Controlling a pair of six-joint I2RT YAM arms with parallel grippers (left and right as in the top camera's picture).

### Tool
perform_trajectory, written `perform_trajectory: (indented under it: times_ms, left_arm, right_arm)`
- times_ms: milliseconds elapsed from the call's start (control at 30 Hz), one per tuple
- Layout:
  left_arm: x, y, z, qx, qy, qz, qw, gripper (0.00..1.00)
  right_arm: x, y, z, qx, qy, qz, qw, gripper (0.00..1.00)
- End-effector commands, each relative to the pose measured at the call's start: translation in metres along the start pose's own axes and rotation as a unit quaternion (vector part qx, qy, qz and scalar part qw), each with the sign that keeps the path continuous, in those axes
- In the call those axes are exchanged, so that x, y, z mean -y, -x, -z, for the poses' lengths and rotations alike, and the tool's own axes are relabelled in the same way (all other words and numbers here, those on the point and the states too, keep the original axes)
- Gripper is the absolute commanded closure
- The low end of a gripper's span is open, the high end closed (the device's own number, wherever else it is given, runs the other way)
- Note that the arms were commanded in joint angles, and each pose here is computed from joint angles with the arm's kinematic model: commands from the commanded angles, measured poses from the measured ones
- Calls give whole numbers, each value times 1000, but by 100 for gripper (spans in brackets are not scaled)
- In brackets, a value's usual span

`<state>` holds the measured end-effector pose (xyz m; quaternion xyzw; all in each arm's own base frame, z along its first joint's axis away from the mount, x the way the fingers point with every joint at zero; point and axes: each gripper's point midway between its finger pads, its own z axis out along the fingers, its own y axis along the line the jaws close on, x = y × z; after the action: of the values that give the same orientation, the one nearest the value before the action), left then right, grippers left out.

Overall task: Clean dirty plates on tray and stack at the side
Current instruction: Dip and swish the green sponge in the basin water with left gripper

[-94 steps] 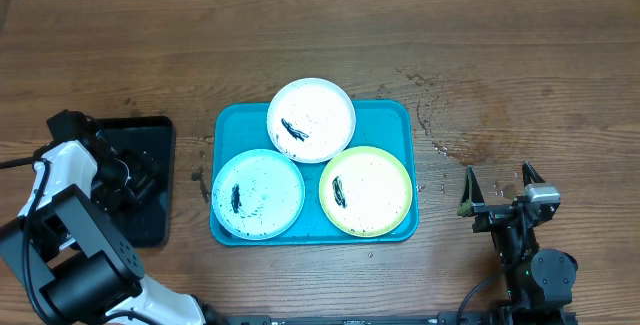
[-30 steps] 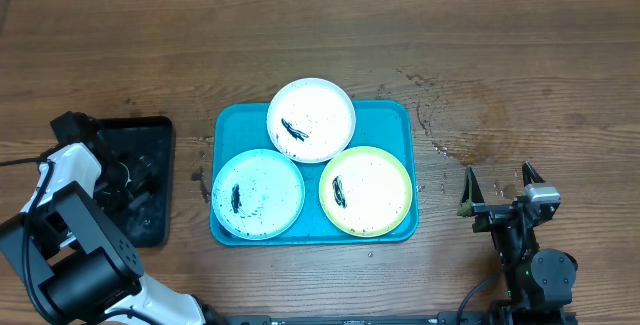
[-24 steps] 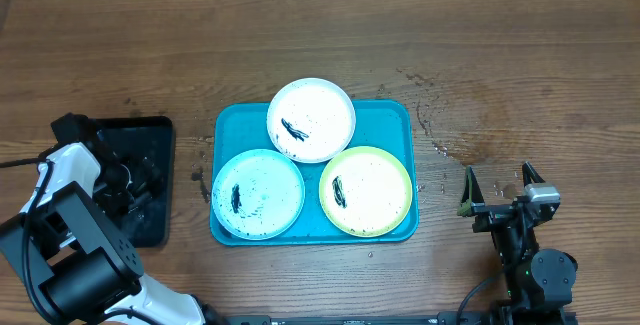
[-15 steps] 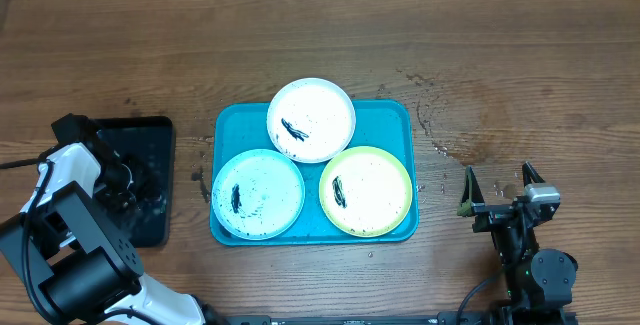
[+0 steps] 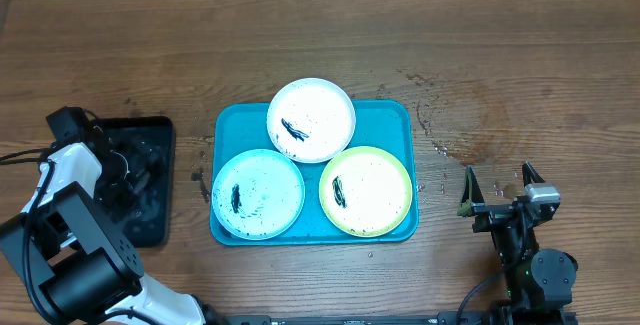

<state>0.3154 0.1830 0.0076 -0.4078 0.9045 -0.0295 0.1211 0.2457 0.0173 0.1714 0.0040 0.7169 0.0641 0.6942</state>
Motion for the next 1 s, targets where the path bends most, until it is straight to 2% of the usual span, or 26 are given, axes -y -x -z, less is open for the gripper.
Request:
perform_trajectory:
  times_ms: [0,167,200,267,367,433,467,600,633,667,700,767,967]
  left_arm:
    - [-1,2,-8,7,0,1,1000,0]
    - [-13,18,-7,43,38,0,998,0]
    - [-12,18,-7,44,37,0,998,3]
    - [-12,18,-7,44,37,0,998,20]
    - [-12,18,-7,43,36,0,998,35]
    - [-12,17,-7,41,36,0,998,81]
    - [-12,16,-7,39,37,0,999,95]
    - [-14,11,-7,29,40,0,999,96]
    - [-14,11,-7,28,40,0,999,96]
    - [-14,11,-7,28,40,0,999,90]
    - [-14,11,-7,29,40,0,999,71]
    - [-15,14,-7,35,43,0,998,0]
    - [-9,34,-5,76,32,-2,997,0]
  right_arm:
    - [3,-2,0,1,-6,0,1000,0]
    - [3,-2,0,1,-7,0,1000,0]
    - [3,-2,0,1,-7,0,1000,0]
    - [3,-2,0,1,-6,0,1000,0]
    - [3,-2,0,1,-7,0,1000,0]
    - [3,-2,0,1,-7,0,1000,0]
    - [3,-2,0,1,-6,0,1000,0]
    - [3,-2,0,1,-7,0,1000,0]
    - [3,-2,0,1,-6,0,1000,0]
    - [3,-2,0,1,-6,0,1000,0]
    - [3,-2,0,1,-7,0,1000,0]
    - [3,-2,0,1,-7,0,1000,0]
    - [3,-2,0,1,-7,0,1000,0]
